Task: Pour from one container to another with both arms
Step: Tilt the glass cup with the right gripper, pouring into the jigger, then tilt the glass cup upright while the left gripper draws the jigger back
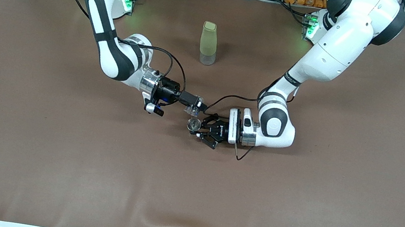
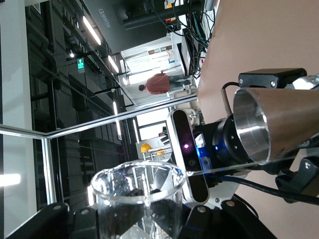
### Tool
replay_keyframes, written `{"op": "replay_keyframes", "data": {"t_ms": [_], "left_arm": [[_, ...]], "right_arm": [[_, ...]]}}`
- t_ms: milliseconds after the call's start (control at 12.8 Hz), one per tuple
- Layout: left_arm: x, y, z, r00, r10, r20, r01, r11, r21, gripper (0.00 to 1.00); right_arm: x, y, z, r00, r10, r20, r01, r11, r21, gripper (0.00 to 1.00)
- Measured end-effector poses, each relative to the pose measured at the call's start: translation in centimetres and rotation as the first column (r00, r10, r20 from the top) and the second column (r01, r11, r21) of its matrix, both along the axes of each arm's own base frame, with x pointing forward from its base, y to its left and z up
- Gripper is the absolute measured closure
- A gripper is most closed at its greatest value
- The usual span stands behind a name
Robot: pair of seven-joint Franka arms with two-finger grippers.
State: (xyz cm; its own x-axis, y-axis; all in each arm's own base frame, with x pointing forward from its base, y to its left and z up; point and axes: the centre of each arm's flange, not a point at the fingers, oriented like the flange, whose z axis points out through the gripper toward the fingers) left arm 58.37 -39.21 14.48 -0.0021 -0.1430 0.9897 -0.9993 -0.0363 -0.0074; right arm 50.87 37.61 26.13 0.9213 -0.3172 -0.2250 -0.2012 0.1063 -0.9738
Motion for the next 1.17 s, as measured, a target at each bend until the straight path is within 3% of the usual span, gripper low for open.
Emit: {"op": "replay_keyframes", "data": {"t_ms": [78, 156, 233, 389, 545, 700, 934, 1167], "left_arm": [[0.0, 0.0, 0.0, 1.000, 0.000, 0.000, 0.000, 1.000, 0.000, 0.79], [0.0, 0.0, 0.0, 1.000, -0.001, 0.000, 0.001, 1.000, 0.000, 0.79], [-0.1, -0.1, 0.0, 1.000, -0.001, 0.000, 0.001, 1.000, -0.001, 0.79], [-0.3, -0.4, 0.0, 1.000, -0.007, -0.001, 0.007, 1.000, -0.001, 0.79], [-0.4, -0.4, -0.1, 1.000, -0.008, -0.004, 0.008, 1.000, 0.000, 0.79], [0.0, 0.2, -0.1, 1.000, 0.003, -0.003, -0.003, 1.000, 0.002, 0.79], [1.6, 3.0, -0.2, 0.999, 0.038, 0.000, -0.038, 0.999, -0.004, 0.79], [3.7, 7.9, 0.3, 1.000, -0.012, 0.027, 0.014, 0.998, -0.055, 0.79]], "right_arm": [[0.2, 0.1, 0.2, 1.000, 0.008, 0.024, -0.008, 1.000, -0.009, 0.85], [0.4, 0.0, 0.6, 0.994, 0.036, 0.099, -0.031, 0.998, -0.048, 0.85], [0.9, -0.4, 0.9, 0.974, 0.082, 0.211, -0.059, 0.992, -0.114, 0.85], [2.4, -2.5, 1.5, 0.889, 0.166, 0.428, -0.067, 0.969, -0.237, 0.85], [3.2, -3.8, 2.0, 0.759, 0.229, 0.609, -0.031, 0.948, -0.317, 0.85], [3.6, -4.7, 2.3, 0.602, 0.303, 0.739, 0.009, 0.923, -0.385, 0.85], [5.8, -9.4, 3.4, 0.374, 0.398, 0.837, 0.051, 0.893, -0.447, 0.85], [7.7, -16.2, 4.0, 0.193, 0.430, 0.882, 0.054, 0.893, -0.447, 0.85]]}}
